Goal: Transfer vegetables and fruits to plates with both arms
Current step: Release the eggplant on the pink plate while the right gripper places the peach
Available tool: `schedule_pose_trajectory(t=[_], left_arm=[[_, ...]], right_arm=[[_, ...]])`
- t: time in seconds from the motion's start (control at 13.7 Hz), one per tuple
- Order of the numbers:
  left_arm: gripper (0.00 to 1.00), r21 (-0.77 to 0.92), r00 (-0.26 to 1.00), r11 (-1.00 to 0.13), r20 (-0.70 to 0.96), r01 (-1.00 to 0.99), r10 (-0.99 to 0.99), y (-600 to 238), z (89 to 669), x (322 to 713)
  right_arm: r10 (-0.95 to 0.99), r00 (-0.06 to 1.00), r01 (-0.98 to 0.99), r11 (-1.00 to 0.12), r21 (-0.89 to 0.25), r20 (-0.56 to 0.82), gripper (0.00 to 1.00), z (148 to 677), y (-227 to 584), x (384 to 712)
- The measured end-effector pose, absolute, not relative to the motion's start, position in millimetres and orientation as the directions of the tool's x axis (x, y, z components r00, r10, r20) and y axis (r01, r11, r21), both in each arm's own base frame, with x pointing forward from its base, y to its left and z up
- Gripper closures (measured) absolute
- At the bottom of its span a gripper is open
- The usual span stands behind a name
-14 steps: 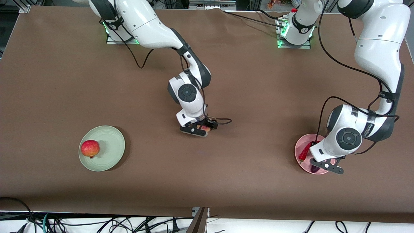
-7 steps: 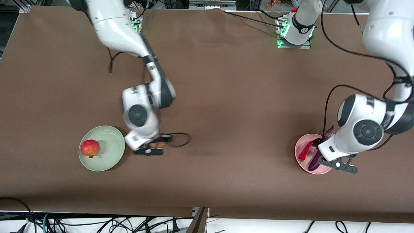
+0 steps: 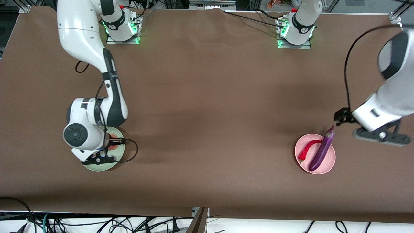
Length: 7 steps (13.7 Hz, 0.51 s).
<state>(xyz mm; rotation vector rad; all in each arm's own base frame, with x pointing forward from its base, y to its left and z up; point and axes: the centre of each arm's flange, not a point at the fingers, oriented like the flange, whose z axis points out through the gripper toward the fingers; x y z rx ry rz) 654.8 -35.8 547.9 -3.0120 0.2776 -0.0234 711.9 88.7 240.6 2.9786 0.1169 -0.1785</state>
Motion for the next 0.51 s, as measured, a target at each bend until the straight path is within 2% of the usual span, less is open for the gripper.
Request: schedule_pose_trajectory(t=[0.22,0.36,0.51], left_arm=[[0.00,-0.021,0.997,-0.997,0.046,-0.069,-0.070,-3,582,637],[0.00,-0.021,0.999,-0.999,0.038,-0.032,-0.032,10,587,620],[0.00,-0.029,0.998,-0.998,0.038,-0.048,-0.049,-3,586,594]], right_arm=[[0.055,0.991,0.074,-0.985,0.156,-0.121,0.22,222,65,713],[0.055,0.992,0.071,-0.987,0.147,-0.110,0.22,210,68,714],[0.043,0.994,0.054,-0.992,0.117,-0.098,0.07,208,73,715]])
